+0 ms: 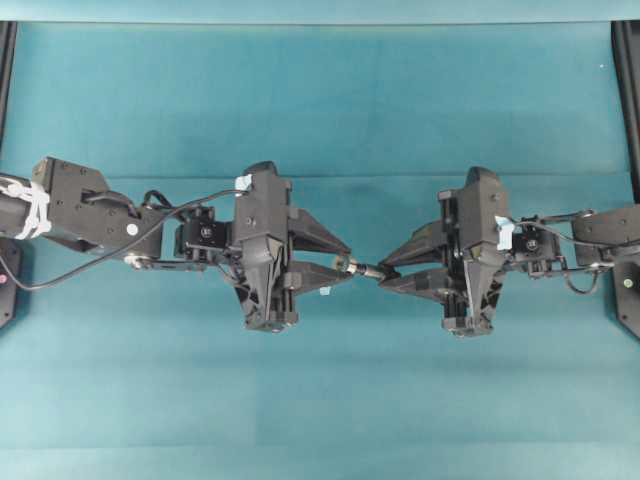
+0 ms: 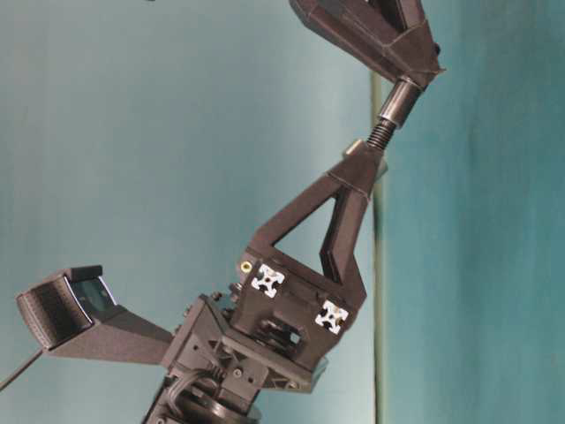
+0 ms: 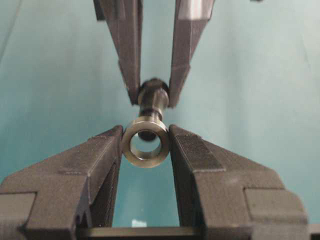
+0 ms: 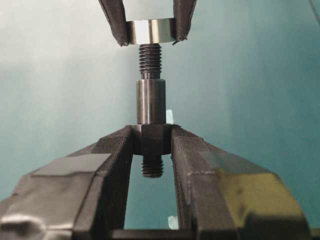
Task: Insert the washer onto the shaft with both hands.
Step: 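Push the washer with the left gripper down the shaft onto the collar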
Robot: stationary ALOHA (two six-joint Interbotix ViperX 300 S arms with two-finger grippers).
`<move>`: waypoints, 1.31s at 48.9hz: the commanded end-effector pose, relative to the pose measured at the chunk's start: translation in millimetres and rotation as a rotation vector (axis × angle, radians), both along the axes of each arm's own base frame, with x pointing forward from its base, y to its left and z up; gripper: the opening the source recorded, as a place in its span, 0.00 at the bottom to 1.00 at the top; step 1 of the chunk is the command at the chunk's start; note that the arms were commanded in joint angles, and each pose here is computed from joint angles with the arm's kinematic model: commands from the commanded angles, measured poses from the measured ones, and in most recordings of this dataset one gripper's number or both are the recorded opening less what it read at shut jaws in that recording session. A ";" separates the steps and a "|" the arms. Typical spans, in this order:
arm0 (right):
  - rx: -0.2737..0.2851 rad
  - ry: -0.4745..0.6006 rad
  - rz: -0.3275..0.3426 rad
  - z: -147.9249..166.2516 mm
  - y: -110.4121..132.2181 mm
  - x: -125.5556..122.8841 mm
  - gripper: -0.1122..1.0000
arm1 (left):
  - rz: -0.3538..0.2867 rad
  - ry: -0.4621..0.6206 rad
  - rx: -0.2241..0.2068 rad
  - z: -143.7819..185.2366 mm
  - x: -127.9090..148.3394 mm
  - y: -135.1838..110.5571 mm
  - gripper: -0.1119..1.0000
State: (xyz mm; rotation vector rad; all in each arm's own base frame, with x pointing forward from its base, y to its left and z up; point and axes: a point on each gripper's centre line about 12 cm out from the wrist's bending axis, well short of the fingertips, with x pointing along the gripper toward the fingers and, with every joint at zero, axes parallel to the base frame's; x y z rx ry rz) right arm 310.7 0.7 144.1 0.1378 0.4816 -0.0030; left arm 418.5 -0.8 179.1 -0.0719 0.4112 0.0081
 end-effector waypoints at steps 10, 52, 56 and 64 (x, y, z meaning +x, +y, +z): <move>0.009 -0.044 -0.002 9.7 0.5 8.3 0.10 | -0.006 -0.029 0.001 6.8 5.5 -2.1 0.41; 0.009 -0.072 -0.001 14.9 0.4 19.4 0.10 | -0.013 -0.012 0.005 -3.2 19.3 -4.2 0.41; 0.008 -0.072 0.000 15.2 0.5 19.7 0.10 | -0.015 -0.009 0.006 -4.2 19.8 -4.8 0.41; 0.008 -0.070 -0.002 14.7 0.0 19.8 0.10 | -0.016 -0.009 0.011 -4.8 21.6 -4.8 0.41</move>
